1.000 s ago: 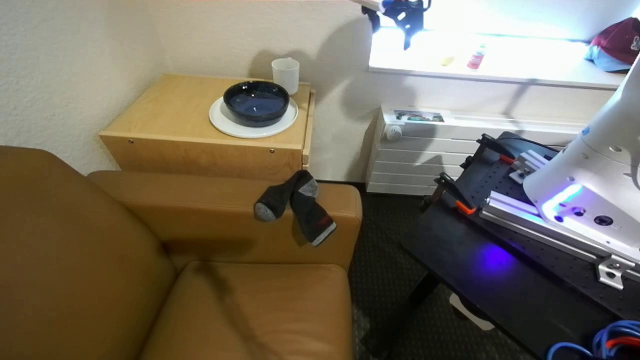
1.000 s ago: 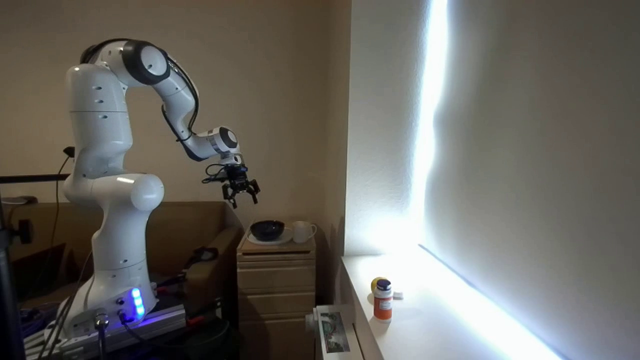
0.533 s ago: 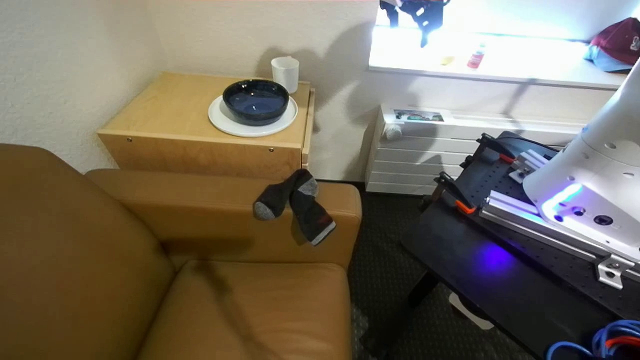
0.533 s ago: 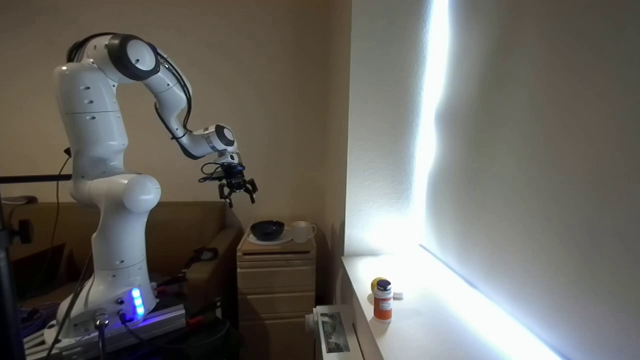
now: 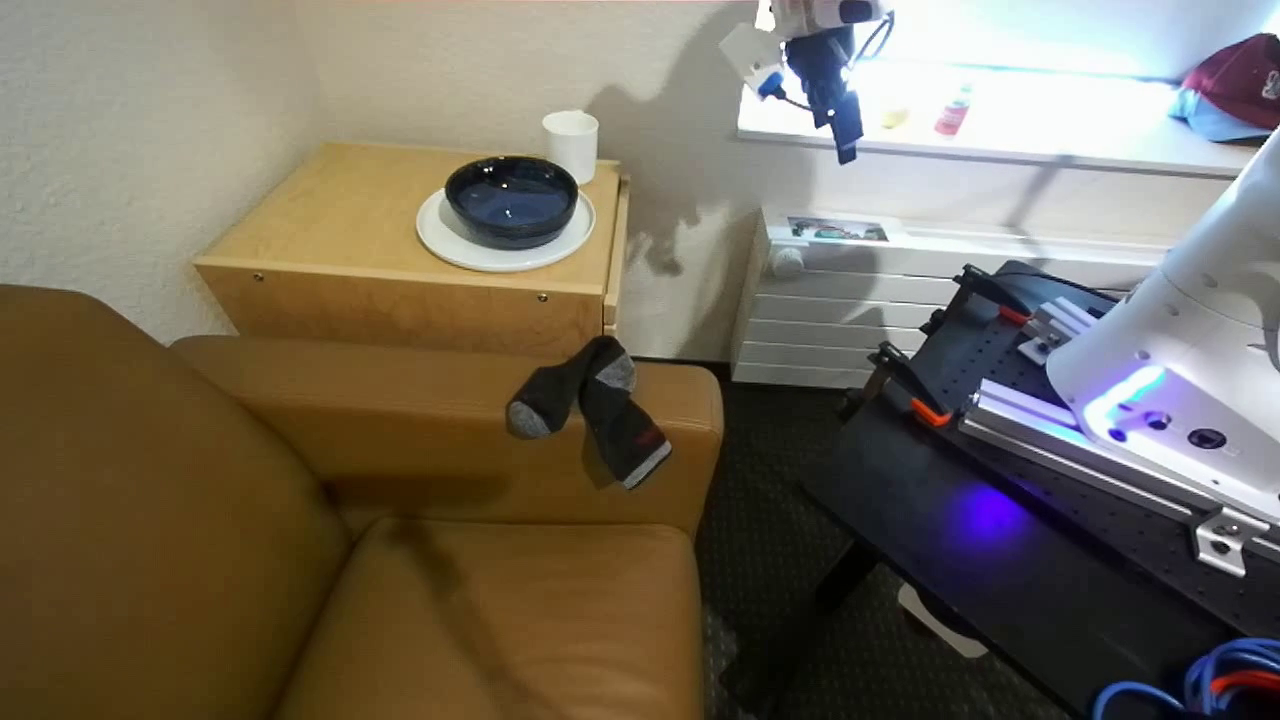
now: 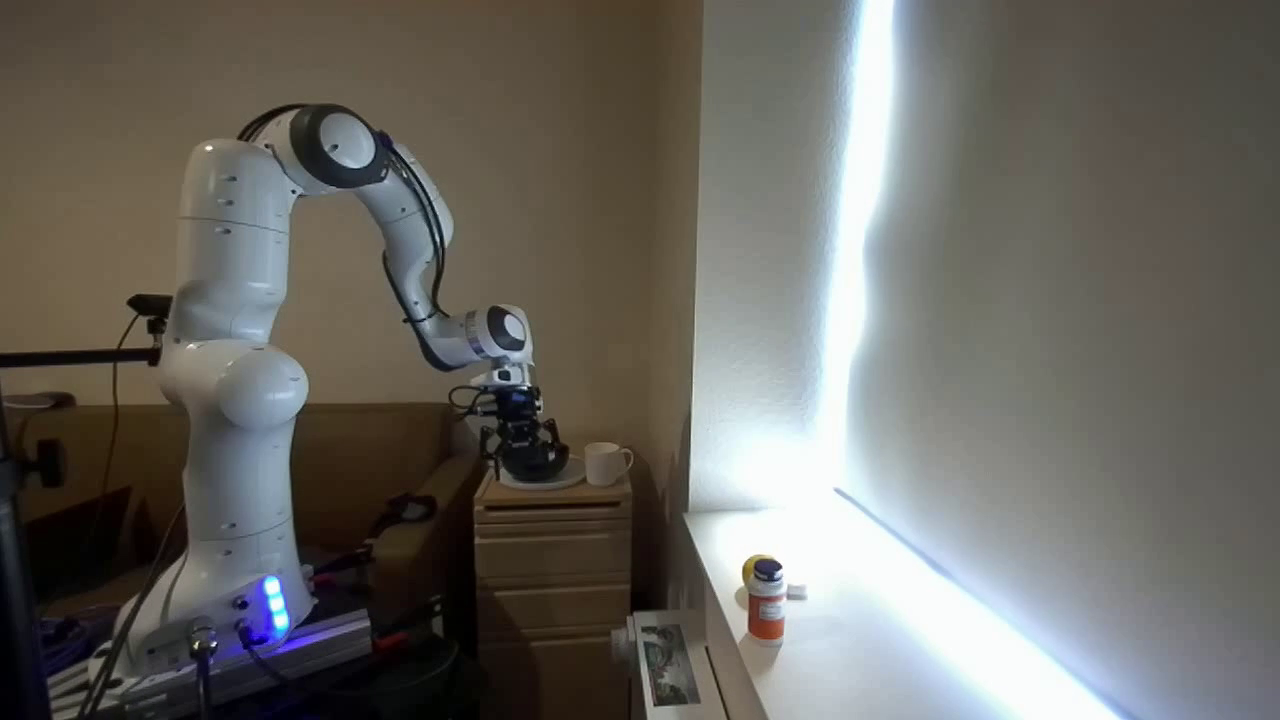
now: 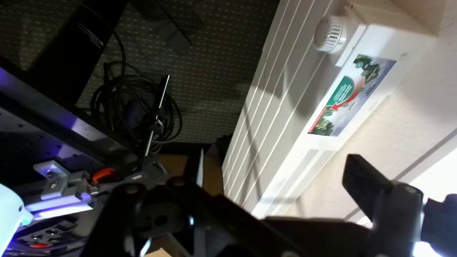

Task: Put the mug on the nightstand and put the lemon in the bowl on the plate

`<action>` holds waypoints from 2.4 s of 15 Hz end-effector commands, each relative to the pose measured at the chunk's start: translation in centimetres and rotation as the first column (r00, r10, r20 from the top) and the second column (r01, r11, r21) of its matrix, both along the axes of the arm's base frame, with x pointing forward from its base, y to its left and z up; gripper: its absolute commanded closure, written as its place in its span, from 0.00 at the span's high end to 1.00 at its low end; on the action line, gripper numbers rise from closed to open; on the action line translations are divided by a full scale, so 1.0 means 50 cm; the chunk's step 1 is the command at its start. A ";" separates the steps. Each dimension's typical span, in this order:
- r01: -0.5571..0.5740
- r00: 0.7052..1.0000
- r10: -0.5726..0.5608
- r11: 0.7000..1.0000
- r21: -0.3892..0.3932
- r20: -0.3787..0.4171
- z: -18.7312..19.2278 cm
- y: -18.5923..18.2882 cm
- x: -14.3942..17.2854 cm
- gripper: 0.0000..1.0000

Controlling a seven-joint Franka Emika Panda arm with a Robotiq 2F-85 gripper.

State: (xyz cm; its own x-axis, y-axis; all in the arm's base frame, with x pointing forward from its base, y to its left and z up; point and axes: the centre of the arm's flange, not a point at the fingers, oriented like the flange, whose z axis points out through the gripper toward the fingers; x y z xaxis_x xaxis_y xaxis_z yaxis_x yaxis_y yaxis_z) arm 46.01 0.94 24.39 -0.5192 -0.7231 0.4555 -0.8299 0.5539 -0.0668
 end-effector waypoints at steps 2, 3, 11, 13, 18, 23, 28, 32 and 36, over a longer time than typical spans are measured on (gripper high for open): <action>0.246 0.969 -0.246 0.967 0.073 -0.002 -0.124 -0.234 0.062 1.00; 0.278 0.960 -0.281 0.952 0.129 0.004 -0.137 -0.266 0.081 1.00; 0.364 0.931 -0.364 0.932 0.012 0.014 -0.117 -0.299 0.049 1.00; 0.453 0.890 -0.454 0.890 0.048 0.028 -0.103 -0.418 0.034 1.00; 0.702 0.703 -0.709 0.705 0.103 0.063 -0.053 -0.697 -0.026 1.00; 0.789 0.587 -0.806 0.590 0.173 0.073 -0.021 -0.739 -0.058 1.00; 0.875 0.409 -0.910 0.413 0.254 0.070 -0.021 -0.773 0.006 1.00; 0.895 0.215 -0.975 0.223 0.386 0.065 0.015 -0.851 0.058 1.00; 0.878 -0.012 -0.996 0.030 0.479 0.085 0.008 -0.926 0.110 1.00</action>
State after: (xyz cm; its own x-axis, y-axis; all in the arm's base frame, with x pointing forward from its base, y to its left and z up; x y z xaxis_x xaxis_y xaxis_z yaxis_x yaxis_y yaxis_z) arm 48.25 -42.20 26.04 -0.9116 0.4086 0.0445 0.4109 0.9045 0.1140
